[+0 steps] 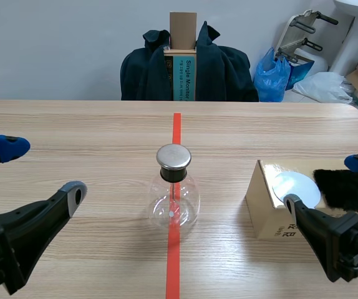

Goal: Do the electroscope experiment.
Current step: 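Pick up the white charging plate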

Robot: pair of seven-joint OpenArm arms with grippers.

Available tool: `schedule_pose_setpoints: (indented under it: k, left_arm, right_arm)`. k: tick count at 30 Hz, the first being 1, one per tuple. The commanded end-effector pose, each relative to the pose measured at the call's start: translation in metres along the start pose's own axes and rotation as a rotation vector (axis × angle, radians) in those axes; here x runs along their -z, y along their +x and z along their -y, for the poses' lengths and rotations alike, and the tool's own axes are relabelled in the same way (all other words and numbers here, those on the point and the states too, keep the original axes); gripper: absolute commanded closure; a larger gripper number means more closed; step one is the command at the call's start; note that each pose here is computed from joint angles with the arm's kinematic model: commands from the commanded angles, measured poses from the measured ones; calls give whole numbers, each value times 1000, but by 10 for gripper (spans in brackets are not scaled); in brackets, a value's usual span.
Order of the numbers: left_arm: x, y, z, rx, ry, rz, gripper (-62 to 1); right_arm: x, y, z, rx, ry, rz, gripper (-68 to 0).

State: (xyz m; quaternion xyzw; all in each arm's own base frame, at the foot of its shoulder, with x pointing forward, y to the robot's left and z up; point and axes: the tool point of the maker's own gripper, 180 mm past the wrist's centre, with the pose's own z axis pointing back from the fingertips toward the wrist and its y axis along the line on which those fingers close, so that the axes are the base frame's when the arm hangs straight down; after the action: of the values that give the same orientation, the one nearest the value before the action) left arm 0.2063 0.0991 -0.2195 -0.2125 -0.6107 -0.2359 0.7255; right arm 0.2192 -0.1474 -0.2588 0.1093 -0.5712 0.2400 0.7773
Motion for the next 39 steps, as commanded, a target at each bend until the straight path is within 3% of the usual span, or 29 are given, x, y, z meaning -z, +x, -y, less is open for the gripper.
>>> schedule_pose_setpoints:
  k: [1,17,19,23,25,31,36,39]
  left_arm:
    - [1,7,4,-2,-14,27,-623]
    - [1,7,4,-2,-14,26,-623]
    - [1,7,4,-2,-14,26,-623]
    - [1,7,4,-2,-14,26,-623]
    - [1,7,4,-2,-14,27,-623]
    - [1,7,4,-2,-14,27,-623]
    - [1,7,4,-2,-14,27,-623]
    - [1,7,4,-2,-14,27,-623]
  right_arm:
    - [2,13,1,-12,4,43,-679]
    - [2,13,1,-13,5,38,-679]
    - [2,10,0,-40,7,25,-679]
    - [1,1,-6,-179,38,-32,-679]
    - [-2,-2,-13,-277,60,-52,-679]
    - [-19,-15,-34,-630,171,-76,-679]
    - [-36,-22,-24,-954,207,-81,-679]
    - [-42,-30,-16,-1106,221,-79,-679]
